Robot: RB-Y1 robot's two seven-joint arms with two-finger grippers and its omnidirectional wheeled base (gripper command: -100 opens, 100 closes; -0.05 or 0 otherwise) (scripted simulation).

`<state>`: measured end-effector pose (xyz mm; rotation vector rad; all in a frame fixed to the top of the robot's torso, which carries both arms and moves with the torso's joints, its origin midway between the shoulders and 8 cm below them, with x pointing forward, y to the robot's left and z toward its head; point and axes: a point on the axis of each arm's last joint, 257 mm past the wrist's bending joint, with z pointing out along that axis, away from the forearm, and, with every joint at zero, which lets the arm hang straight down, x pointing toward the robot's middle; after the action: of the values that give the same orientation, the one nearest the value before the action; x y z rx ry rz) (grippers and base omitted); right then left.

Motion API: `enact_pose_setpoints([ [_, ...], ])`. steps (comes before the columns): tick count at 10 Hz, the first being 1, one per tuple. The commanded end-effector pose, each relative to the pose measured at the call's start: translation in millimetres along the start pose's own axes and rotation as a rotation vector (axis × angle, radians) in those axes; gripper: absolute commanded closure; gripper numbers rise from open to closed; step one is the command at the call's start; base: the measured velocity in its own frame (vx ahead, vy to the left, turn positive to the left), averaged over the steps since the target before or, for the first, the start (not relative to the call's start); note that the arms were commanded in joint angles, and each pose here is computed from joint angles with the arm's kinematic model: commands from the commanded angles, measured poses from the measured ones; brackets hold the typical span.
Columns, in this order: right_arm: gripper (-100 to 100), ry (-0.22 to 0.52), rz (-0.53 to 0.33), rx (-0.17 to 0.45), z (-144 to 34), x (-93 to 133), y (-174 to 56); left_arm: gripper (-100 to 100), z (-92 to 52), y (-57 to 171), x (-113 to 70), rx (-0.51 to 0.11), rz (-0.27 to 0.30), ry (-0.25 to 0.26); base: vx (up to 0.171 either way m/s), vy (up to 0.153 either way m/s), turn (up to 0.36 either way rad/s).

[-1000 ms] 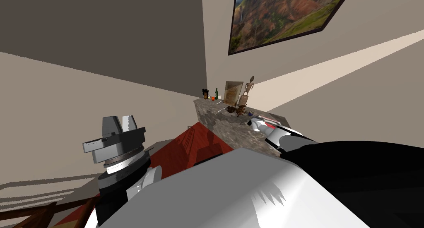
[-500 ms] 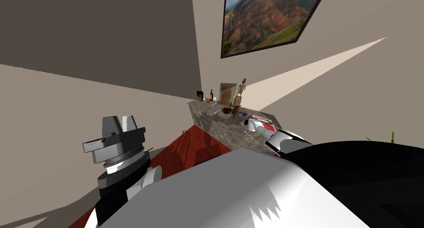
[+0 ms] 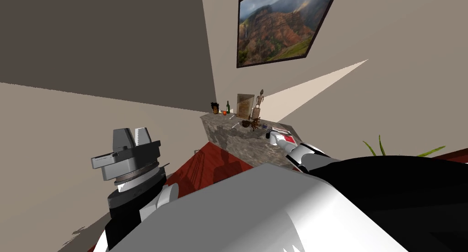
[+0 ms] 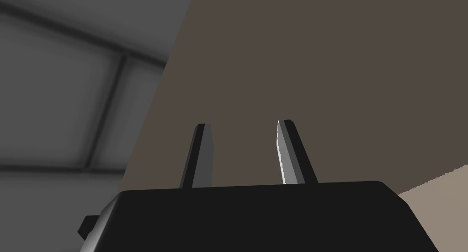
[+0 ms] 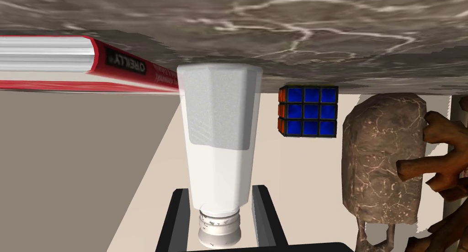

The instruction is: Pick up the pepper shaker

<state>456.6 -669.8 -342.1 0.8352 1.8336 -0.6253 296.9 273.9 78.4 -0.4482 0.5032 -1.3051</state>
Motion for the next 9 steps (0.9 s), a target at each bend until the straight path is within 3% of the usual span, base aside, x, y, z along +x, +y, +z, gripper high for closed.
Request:
enact_pose_setpoints([
  [1,100,0.007,-0.017,-0.020,-3.4,2.3,10.4,0,0.0,0.0,0.0,0.000,0.000,0.000,0.057,0.026,-0.122],
  [3,100,0.007,-0.060,-0.021,-3.4,2.3,10.4,0,0.1,0.0,0.0,0.000,0.000,0.000,0.000,0.008,0.014],
  [4,100,0.021,-0.024,-0.103,-14.3,11.0,50.0,0,0.1,0.0,0.0,0.000,0.000,0.000,0.087,-0.015,-0.355],
  [6,100,0.019,-0.086,-0.106,-14.9,11.4,51.7,0,0.0,0.0,0.0,0.000,0.000,0.000,0.090,0.019,-0.247],
  [7,100,0.023,-0.038,-0.184,-27.5,14.6,88.3,0,0.0,0.0,0.0,0.000,0.000,0.000,0.112,0.032,-0.290],
  [9,100,0.020,-0.084,-0.188,-28.4,16.0,90.3,0,0.0,0.0,0.0,0.000,0.000,0.000,0.080,0.033,-0.235],
])
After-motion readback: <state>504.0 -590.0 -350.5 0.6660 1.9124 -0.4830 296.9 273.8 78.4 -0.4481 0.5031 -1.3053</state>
